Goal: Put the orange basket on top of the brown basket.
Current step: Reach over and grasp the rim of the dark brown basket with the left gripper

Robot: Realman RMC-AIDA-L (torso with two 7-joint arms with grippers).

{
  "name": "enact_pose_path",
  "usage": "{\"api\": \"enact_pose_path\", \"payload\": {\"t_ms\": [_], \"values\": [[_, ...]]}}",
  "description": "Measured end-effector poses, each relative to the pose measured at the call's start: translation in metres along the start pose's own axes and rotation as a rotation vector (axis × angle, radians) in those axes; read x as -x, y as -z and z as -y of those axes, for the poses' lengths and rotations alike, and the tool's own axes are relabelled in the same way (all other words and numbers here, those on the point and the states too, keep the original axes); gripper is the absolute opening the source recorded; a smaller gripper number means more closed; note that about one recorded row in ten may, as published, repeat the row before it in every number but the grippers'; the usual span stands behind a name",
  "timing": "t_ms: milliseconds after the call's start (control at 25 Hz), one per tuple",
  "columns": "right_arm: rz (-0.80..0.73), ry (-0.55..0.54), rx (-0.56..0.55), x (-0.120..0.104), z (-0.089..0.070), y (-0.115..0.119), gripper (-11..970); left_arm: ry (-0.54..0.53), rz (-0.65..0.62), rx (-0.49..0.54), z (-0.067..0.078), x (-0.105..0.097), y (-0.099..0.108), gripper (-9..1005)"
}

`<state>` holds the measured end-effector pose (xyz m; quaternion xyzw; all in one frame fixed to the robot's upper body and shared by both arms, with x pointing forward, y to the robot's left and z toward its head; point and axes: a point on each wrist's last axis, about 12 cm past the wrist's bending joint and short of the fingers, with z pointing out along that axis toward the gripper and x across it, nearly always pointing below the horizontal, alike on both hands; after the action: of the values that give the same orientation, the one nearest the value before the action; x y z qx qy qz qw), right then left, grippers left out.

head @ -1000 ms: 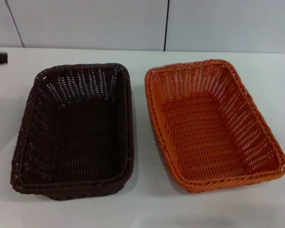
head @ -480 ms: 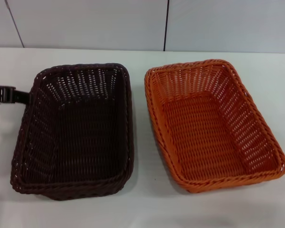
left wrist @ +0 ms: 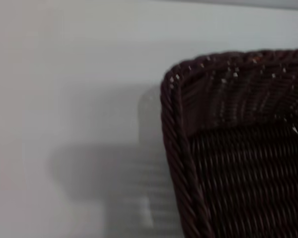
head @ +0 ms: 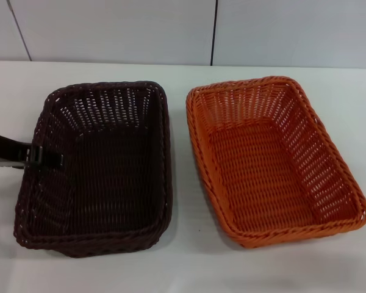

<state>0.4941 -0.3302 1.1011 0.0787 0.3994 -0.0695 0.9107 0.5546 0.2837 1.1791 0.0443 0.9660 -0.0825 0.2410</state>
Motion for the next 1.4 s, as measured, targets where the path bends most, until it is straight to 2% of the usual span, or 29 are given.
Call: {"api": "enact_pose_path", "payload": {"t_ms": [400, 880, 1080, 1160, 1360, 1400], "values": [[0.027, 0.015, -0.005, 0.002, 0.003, -0.002, 677, 0.012, -0.063, 0.0, 0.007, -0.007, -0.019, 737], [0.064, 0.015, -0.001, 0.007, 0.002, 0.0, 676, -0.016, -0.06, 0.088, 0.011, -0.006, -0.028, 729], [0.064, 0.015, -0.001, 0.007, 0.002, 0.0, 676, -0.032, -0.056, 0.103, 0.012, -0.004, -0.025, 534], [0.064, 0.014, -0.001, 0.007, 0.002, 0.0, 677, -0.042, -0.054, 0.104, 0.013, -0.003, -0.022, 336], [0.065, 0.011, -0.002, 0.007, 0.001, 0.0, 678, -0.061, -0.044, 0.105, 0.014, -0.002, -0.018, 255], [0.065, 0.011, -0.002, 0.007, 0.0, 0.0, 678, -0.101, -0.035, 0.104, 0.015, 0.0, -0.013, 239]]}}
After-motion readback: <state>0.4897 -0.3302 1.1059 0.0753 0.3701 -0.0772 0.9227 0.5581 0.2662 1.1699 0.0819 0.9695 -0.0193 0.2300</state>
